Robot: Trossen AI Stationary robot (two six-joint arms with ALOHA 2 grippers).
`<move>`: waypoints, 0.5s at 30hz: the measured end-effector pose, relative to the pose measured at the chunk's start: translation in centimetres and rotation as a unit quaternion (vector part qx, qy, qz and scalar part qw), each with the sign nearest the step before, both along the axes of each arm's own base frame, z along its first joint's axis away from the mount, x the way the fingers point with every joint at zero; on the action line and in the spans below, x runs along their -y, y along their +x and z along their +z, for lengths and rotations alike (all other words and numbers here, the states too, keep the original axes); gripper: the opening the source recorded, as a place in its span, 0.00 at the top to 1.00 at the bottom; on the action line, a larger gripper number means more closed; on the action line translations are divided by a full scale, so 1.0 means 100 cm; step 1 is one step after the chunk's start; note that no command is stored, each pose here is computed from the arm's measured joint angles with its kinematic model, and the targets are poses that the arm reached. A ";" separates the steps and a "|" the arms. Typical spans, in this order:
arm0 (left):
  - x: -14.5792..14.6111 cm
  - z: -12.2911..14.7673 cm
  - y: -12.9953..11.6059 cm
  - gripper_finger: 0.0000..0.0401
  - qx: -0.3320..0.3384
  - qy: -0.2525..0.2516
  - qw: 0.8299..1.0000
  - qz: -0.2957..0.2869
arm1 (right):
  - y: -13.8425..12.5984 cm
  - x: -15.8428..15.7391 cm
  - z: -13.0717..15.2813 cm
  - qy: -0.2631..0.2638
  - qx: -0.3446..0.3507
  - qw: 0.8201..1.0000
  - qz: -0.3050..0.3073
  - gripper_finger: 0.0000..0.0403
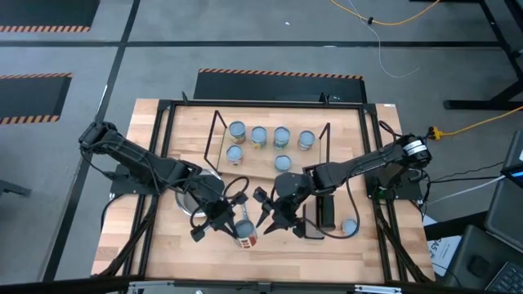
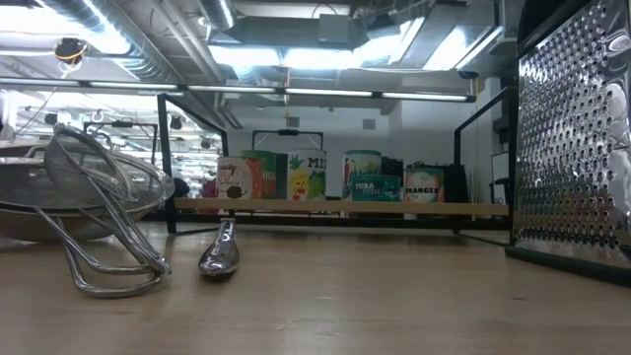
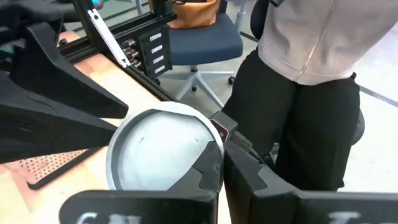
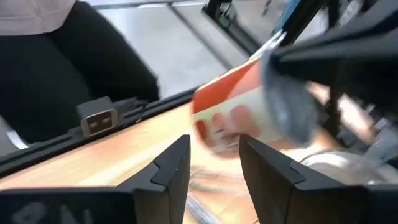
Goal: Pick and place cans onto a shelf
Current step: Put the brown can on the shelf aligned with the other red can
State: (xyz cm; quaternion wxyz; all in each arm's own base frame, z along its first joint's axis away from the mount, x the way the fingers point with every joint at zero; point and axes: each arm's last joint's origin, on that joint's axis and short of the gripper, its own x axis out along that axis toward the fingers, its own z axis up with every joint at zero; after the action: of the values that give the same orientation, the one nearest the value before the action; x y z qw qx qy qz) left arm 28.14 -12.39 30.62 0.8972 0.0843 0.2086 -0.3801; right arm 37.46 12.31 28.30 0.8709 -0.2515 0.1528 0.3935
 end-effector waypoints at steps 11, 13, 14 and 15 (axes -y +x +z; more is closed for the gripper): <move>-0.007 -0.029 0.023 1.00 -0.041 0.031 0.998 0.038 | -0.041 0.013 0.016 -0.025 -0.124 0.992 -0.020 0.64; -0.012 -0.040 0.031 1.00 -0.055 0.041 0.996 0.055 | -0.049 0.015 0.021 -0.030 -0.138 0.990 -0.020 0.64; -0.014 -0.046 0.035 1.00 -0.061 0.046 0.995 0.065 | -0.053 0.016 0.023 -0.032 -0.143 0.989 -0.020 0.64; -0.017 -0.052 0.040 1.00 -0.065 0.052 0.994 0.076 | -0.055 0.017 0.024 -0.034 -0.149 0.988 -0.020 0.64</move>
State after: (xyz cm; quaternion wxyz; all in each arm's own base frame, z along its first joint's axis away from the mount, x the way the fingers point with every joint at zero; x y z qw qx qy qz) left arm 32.18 -10.69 25.47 0.9025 0.0893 0.2919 -0.3039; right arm 31.92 10.62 30.66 0.8373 -0.2159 0.2993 0.4034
